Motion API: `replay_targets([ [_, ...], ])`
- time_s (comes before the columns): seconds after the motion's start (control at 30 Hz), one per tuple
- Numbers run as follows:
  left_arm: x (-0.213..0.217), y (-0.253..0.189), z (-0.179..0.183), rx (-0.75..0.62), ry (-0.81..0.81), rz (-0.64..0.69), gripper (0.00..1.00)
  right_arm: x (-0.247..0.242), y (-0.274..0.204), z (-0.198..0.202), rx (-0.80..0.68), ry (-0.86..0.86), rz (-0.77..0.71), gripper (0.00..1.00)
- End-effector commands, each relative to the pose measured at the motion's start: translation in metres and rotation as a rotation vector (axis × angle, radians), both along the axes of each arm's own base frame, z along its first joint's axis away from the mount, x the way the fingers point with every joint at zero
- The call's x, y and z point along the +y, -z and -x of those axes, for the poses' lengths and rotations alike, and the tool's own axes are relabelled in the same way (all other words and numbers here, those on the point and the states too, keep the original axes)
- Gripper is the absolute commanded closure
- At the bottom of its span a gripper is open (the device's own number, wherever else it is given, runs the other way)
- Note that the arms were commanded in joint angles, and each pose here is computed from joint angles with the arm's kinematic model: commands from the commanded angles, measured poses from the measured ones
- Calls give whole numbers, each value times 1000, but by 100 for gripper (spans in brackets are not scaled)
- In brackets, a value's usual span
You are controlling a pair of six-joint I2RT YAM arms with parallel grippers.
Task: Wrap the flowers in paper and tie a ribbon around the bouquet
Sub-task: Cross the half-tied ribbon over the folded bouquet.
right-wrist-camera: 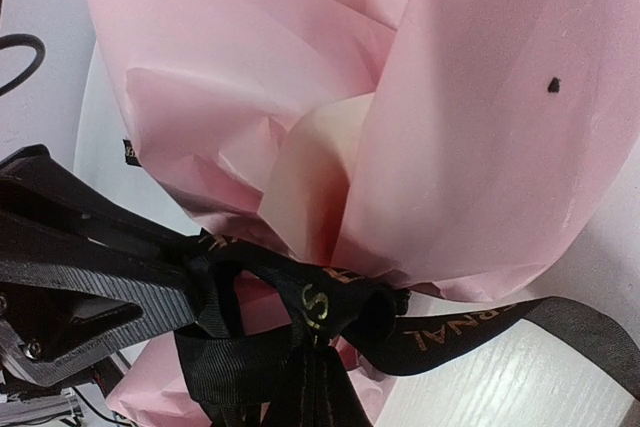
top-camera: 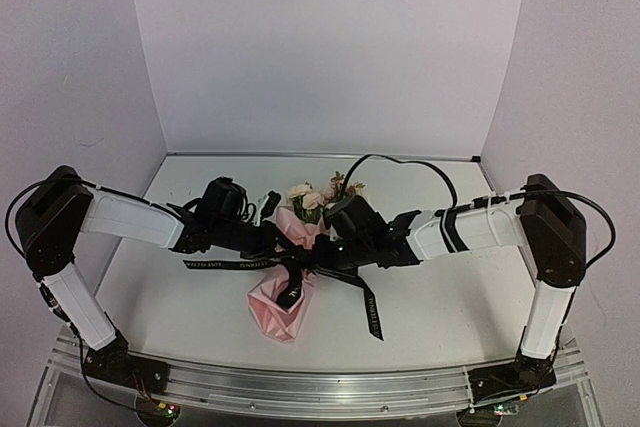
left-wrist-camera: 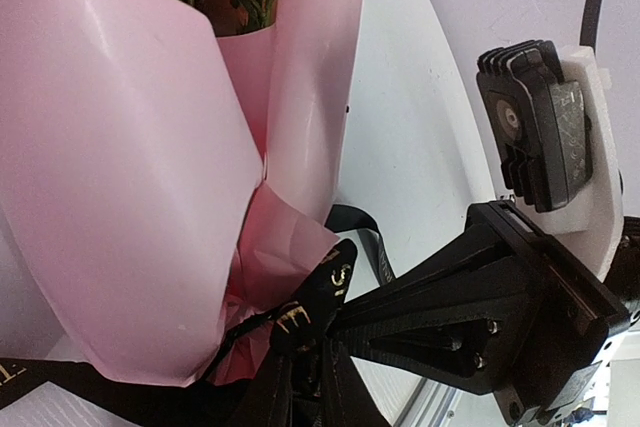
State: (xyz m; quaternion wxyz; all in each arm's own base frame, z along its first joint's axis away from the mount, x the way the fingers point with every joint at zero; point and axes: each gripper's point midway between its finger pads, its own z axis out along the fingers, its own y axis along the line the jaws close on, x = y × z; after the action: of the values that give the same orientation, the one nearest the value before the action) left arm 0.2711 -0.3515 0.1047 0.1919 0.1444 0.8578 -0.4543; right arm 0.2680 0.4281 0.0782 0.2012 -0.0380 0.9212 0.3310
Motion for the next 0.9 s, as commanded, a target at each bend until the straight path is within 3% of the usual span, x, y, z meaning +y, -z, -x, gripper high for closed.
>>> replay_targets([
  [0.0, -2, -20, -7, -54, -16, 49, 89, 1, -21, -1, -43, 8, -31, 100],
  [0.23, 12, -26, -15, -94, -96, 19, 100, -3, -20, -2, -48, 18, -22, 100],
  [0.7, 41, -19, -17, -119, -206, -43, 100, -9, -40, -5, -98, -6, 36, 100],
  [0.77, 41, -18, -17, -118, -205, -42, 100, -7, -44, -4, -94, -26, 44, 98],
  [0.87, 38, -15, -15, -108, -193, -32, 100, -4, -51, 1, -97, -56, 48, 86],
])
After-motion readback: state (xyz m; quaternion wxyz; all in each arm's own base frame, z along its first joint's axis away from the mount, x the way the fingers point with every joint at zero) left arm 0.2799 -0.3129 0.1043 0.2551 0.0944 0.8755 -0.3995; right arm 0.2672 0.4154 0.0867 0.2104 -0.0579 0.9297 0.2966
